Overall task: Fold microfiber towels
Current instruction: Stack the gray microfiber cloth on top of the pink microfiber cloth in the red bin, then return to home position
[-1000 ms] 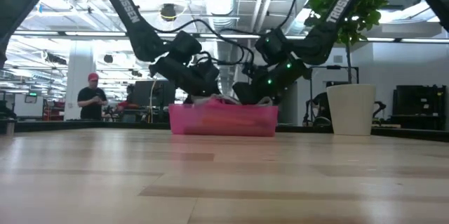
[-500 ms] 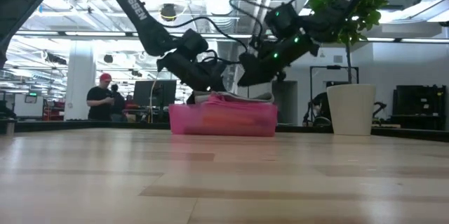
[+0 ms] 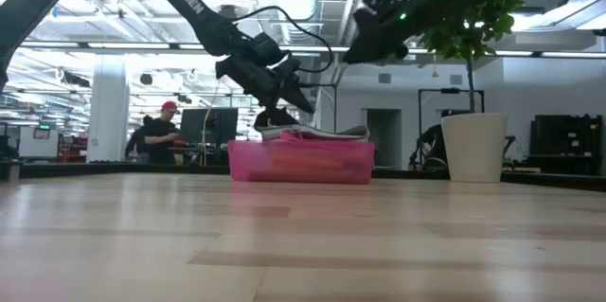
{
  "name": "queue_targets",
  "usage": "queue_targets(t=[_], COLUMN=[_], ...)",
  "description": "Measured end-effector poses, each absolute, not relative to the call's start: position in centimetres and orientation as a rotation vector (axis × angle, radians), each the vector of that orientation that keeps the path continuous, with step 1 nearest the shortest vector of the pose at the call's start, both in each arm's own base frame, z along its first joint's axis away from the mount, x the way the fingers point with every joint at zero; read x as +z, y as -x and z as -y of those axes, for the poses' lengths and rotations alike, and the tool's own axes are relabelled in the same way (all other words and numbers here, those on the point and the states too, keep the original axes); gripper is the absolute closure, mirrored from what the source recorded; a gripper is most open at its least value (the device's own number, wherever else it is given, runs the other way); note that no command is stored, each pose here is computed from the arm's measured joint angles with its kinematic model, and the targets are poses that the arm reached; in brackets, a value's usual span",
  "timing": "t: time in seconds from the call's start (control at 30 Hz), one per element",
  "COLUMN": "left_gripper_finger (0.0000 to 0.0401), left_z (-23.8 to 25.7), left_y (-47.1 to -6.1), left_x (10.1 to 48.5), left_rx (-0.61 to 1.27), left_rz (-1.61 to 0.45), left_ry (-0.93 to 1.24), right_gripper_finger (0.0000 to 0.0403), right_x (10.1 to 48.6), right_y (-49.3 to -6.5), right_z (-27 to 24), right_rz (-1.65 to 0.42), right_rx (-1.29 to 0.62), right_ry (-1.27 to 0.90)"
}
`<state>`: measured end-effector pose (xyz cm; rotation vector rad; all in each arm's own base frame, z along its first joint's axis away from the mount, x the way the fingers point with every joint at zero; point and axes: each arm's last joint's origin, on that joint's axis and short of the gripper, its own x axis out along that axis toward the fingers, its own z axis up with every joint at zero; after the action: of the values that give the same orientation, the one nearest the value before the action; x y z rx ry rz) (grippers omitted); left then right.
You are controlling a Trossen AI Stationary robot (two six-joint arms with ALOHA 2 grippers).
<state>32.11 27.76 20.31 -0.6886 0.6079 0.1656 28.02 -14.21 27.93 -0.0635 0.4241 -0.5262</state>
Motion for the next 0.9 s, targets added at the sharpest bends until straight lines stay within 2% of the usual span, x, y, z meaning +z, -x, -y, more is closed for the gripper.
queue_targets(t=[0.17, 0.43, 0.57, 0.7, 0.9], left_gripper_finger=[0.0159, 0.0159, 0.0159, 0.0159, 0.0159], left_z=[-27.4, -24.2, -20.2, -16.4, -11.4], left_y=[-30.6, -26.0, -23.4, -20.4, -17.0], left_x=[21.3, 29.8, 31.7, 30.9, 25.1], left_rx=[0.160, 0.082, 0.034, 0.039, 0.016], left_rz=[-0.682, -0.584, -0.507, -0.344, -0.135], left_ry=[0.652, 0.444, 0.305, 0.231, 0.163], right_gripper_finger=[0.0281, 0.0281, 0.0281, 0.0281, 0.0281], right_x=[29.8, 32.2, 31.4, 28.1, 23.7], right_y=[-26.3, -23.8, -21.7, -18.6, -15.1], right_z=[12.8, 10.3, 8.8, 7.3, 5.4], right_rz=[-0.424, -0.403, -0.357, -0.264, 0.041], right_rx=[-0.493, -0.433, -0.404, -0.400, -0.324], right_ry=[0.052, 0.067, 0.072, 0.070, 0.095])
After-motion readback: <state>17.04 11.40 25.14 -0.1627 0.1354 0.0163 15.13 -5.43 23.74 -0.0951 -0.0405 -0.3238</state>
